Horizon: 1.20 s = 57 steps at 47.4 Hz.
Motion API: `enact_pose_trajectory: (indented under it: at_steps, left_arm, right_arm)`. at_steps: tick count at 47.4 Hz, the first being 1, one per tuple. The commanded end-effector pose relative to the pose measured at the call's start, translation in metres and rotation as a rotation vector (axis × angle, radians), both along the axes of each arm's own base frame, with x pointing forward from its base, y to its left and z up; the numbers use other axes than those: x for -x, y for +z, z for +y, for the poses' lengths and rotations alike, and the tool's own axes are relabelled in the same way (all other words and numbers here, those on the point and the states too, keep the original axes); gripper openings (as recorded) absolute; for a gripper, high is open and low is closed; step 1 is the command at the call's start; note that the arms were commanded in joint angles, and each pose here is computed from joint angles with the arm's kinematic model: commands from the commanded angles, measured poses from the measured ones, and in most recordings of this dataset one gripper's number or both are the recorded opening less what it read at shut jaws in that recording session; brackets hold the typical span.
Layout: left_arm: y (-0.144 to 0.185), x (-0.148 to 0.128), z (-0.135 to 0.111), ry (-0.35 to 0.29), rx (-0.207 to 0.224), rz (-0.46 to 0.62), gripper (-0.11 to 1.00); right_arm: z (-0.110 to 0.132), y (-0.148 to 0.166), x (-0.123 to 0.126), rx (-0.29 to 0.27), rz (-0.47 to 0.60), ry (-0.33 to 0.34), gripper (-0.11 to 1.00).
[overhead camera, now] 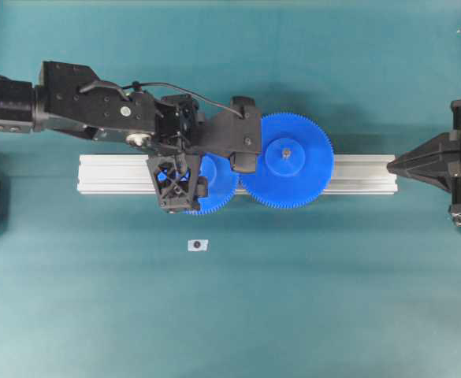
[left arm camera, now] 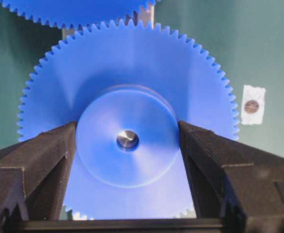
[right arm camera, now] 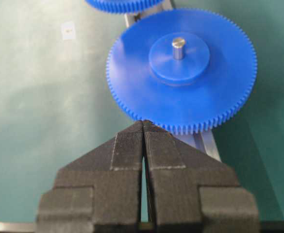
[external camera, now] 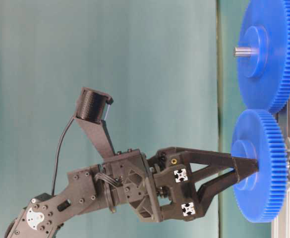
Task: Insert the small gear onto the shaft.
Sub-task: 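Push the small gear onto the shaft with the left gripper, then press the gear further onto the shaft, meshing with the large gear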
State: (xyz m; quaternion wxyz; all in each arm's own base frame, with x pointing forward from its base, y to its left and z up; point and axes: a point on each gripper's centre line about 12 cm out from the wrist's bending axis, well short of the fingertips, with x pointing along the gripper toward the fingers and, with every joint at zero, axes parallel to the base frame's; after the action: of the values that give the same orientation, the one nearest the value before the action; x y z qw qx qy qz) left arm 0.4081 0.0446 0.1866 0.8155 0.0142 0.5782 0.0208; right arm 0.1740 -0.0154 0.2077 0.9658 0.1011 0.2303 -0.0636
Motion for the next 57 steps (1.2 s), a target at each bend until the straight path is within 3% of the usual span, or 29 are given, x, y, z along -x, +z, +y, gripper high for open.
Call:
enact_pose_trajectory:
  at_steps: [1, 19, 27, 57]
  left_arm:
    - [0.019, -0.005, 0.003, 0.003, -0.008, -0.056, 0.71]
    - [0.021, -0.004, 0.001, 0.009, -0.002, -0.032, 0.71]
    - [0.026, -0.006, 0.001, 0.009, -0.003, -0.046, 0.86]
    - [0.028, -0.008, -0.002, 0.004, -0.003, -0.052, 0.84]
  right_arm:
    - [-0.001, 0.004, -0.002, -0.004, -0.014, -0.006, 0.01]
    - [-0.001, 0.004, -0.002, -0.004, -0.016, -0.006, 0.01]
    - [-0.001, 0.005, -0.002, -0.004, -0.017, -0.006, 0.01]
    - [-0.001, 0.005, -0.002, -0.004, -0.017, -0.006, 0.01]
